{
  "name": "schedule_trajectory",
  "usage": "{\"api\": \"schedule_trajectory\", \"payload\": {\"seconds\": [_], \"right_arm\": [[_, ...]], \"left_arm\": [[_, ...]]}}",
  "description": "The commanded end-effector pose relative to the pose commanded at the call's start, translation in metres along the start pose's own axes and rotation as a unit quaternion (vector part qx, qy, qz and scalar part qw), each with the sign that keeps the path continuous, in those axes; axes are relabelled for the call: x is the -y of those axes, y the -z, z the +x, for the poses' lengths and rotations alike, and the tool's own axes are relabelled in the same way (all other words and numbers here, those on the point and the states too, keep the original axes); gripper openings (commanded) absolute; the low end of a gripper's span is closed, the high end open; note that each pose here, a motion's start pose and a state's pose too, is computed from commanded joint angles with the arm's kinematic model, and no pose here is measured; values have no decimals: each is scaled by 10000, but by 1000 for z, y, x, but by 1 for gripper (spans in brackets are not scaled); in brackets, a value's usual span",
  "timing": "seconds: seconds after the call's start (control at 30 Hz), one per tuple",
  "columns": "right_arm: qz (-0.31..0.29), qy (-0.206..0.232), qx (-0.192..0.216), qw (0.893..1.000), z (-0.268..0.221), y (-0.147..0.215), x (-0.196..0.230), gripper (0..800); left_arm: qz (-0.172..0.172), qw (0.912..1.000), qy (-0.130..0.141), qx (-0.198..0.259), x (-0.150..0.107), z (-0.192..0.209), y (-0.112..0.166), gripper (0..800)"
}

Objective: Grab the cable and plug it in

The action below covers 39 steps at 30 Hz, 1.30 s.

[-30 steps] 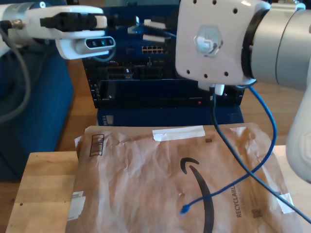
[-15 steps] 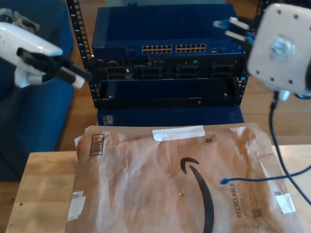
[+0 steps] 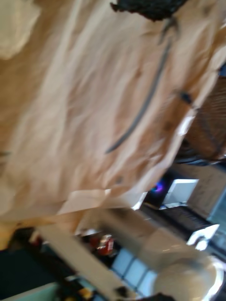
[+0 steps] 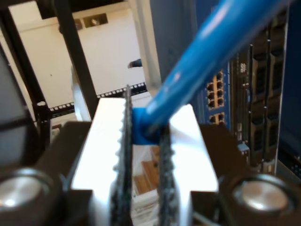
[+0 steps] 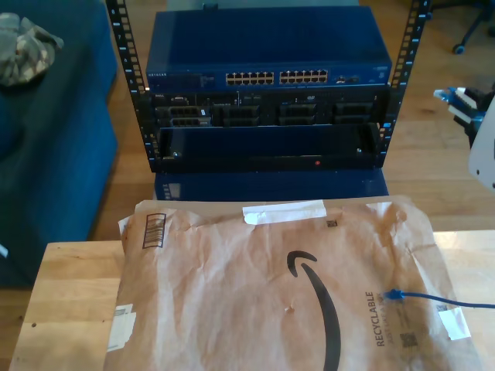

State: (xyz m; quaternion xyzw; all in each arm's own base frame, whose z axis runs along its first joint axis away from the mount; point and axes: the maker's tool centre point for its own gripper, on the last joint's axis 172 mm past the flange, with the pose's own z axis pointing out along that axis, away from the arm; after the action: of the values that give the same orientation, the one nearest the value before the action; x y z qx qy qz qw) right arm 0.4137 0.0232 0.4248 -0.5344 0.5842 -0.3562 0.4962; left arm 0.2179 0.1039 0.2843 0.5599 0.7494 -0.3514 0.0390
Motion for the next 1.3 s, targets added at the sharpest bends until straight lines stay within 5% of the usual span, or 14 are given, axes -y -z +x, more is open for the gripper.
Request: {"api": "schedule_trajectory", "payload": {"seconds": [0.27, 0.53, 0.7, 1.1, 1.3], "right_arm": [[-83, 11, -186, 9998, 12, -16, -13, 1], [-25, 28, -326, 9995, 18, -34, -8, 1], [2, 55, -392, 9992, 20, -46, -5, 1], [47, 288, -124, 9995, -23, -87, -8, 1], [-19, 350, 9, 9994, -40, -95, -15, 1]], "left_arm": [[272, 9990, -358, -25, 57, 48, -52, 798], [127, 9971, -650, 377, 90, 72, -99, 798], [157, 9970, -734, 200, 107, 83, -120, 798], [-105, 9949, -950, 311, 126, 96, -135, 798], [-664, 9952, -670, -264, 111, 148, -128, 798]]}}
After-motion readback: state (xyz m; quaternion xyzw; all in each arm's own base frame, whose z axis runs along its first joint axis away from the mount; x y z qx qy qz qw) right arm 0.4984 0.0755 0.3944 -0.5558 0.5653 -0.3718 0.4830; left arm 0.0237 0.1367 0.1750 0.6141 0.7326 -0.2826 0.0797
